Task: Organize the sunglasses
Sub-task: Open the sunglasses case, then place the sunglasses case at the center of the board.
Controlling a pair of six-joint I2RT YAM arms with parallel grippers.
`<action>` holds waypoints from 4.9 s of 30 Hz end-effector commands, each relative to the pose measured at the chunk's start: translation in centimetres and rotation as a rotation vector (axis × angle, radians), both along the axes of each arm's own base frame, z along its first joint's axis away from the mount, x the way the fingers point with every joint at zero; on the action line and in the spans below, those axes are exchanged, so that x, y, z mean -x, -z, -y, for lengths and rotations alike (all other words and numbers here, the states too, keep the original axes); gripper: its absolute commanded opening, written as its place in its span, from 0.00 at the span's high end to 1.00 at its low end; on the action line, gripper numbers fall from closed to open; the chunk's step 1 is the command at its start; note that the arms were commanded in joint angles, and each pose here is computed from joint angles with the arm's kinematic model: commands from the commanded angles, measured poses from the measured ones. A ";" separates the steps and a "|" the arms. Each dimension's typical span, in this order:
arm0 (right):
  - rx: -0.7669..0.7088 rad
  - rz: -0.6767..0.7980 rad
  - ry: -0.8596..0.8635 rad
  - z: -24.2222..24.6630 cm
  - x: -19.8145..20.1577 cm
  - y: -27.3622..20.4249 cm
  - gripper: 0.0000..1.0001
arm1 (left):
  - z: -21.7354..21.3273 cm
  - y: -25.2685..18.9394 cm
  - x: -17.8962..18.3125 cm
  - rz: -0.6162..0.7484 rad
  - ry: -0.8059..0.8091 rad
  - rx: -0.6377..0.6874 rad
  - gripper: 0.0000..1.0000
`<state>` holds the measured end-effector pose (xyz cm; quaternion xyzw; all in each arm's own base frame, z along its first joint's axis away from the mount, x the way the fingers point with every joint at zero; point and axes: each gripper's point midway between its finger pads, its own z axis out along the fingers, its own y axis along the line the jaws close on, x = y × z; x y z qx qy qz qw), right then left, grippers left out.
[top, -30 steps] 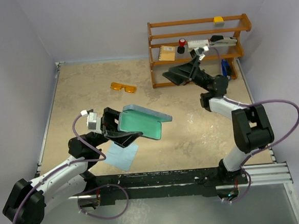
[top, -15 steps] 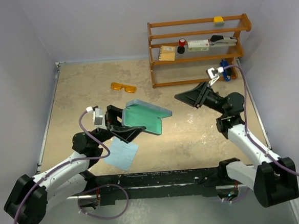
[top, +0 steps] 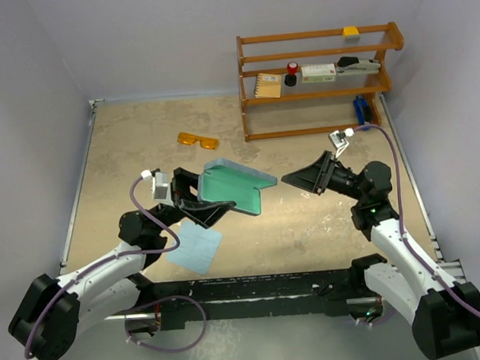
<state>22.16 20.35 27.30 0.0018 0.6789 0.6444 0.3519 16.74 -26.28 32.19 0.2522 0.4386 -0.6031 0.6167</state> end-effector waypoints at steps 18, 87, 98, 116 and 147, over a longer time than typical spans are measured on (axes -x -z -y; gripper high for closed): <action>-0.137 0.025 -0.215 -5.3 4.5 -0.8 0.38 | -0.8 -4.5 -0.3 0.096 -0.018 0.150 1.00; -0.362 0.091 -0.363 -8.4 6.0 -5.9 1.00 | -1.8 0.6 -5.6 -0.085 -0.255 0.025 0.48; -0.357 0.084 -0.349 -8.2 5.5 -5.3 1.00 | -3.3 1.9 -7.5 -0.152 -0.336 0.039 0.19; -0.258 0.029 -0.254 -7.2 2.6 -1.7 1.00 | -3.9 0.7 -5.9 -0.105 -0.307 0.059 0.19; -0.021 -0.200 -0.168 -4.1 -5.4 12.0 1.00 | -6.5 1.4 -7.9 -0.173 -0.486 0.094 0.21</action>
